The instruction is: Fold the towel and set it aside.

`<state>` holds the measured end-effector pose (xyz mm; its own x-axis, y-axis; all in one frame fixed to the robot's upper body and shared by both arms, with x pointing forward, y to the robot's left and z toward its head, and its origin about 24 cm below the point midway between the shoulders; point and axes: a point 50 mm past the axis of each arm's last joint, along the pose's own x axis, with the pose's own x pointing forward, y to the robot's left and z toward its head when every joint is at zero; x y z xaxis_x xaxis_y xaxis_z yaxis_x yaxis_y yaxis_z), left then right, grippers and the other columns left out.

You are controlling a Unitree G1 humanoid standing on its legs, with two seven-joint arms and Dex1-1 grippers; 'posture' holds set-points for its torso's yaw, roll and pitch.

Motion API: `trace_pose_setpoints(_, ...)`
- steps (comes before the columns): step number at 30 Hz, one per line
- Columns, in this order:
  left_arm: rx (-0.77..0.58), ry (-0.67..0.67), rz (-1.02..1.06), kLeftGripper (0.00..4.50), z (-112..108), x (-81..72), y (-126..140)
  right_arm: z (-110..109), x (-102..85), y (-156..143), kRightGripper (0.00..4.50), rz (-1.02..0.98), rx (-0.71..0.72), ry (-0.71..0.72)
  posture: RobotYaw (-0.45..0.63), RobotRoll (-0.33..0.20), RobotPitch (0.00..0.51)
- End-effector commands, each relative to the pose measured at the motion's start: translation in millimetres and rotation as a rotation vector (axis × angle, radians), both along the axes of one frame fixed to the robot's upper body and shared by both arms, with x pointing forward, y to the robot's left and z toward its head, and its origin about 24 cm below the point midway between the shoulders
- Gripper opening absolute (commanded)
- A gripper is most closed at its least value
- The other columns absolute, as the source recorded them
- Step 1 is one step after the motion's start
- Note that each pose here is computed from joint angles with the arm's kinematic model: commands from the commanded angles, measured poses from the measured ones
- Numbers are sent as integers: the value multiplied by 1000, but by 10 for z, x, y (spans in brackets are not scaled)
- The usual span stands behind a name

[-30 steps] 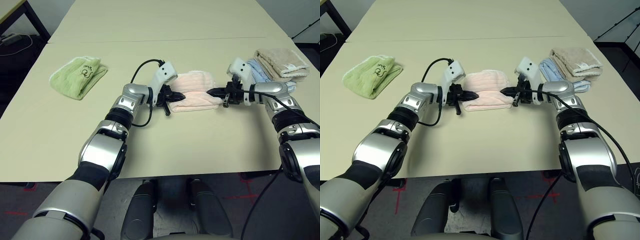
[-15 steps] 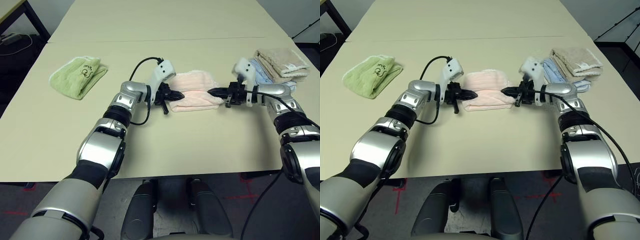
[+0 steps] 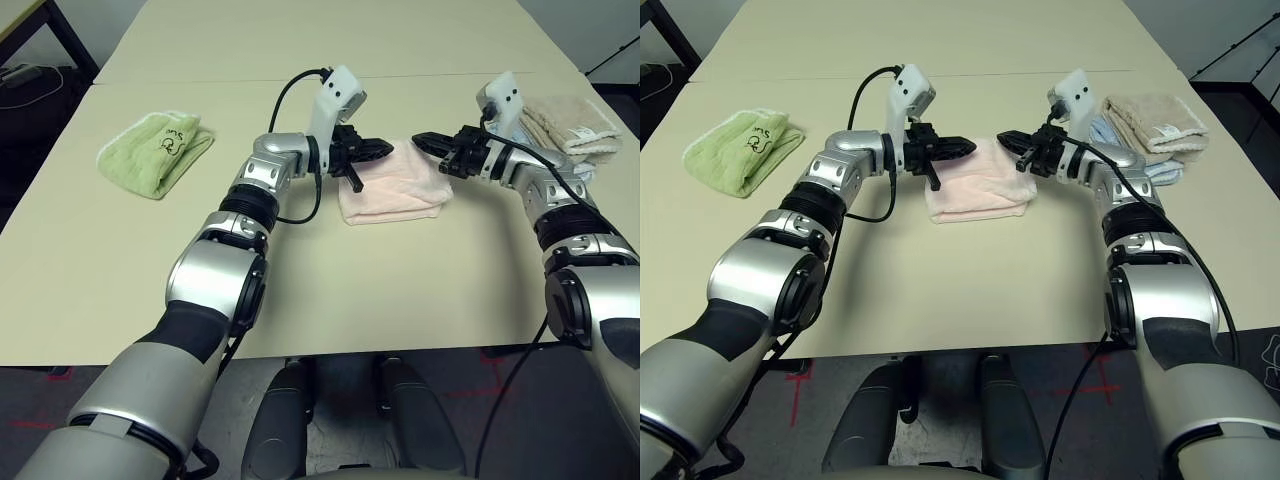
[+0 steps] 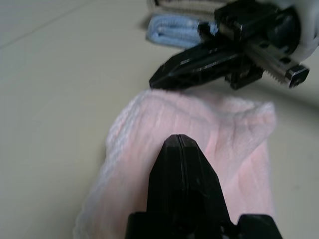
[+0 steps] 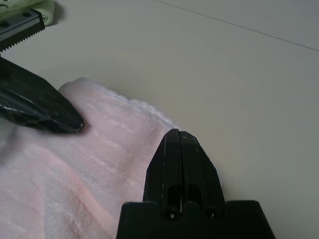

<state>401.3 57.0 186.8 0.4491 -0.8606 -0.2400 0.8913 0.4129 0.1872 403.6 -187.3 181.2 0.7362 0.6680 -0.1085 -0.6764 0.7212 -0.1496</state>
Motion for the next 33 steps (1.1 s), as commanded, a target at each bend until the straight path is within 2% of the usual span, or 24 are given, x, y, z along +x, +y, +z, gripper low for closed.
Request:
trace_pose_setpoints(1,93,1,80,29,-212,8,-5,-130,13,7,0,-45,-49,66,28,0,206)
trace_pose_setpoints(12,153,25,229,29,-429,35,104,-549,-27,189,0,-56,-196,241,20,0,210)
trace_pose_setpoints(20,149,41,209,29,-440,25,122,-584,-35,171,0,-70,-202,250,27,0,210)
trace_pose_setpoints(23,141,38,210,29,-422,30,133,-538,-23,148,0,-81,-183,230,22,0,208)
trace_pose_setpoints(29,-50,-18,172,29,-89,70,177,-117,12,68,0,-40,9,14,17,0,208)
trace_pose_setpoints(33,-149,-86,197,29,76,93,318,125,-23,-81,0,-38,157,-129,16,0,208)
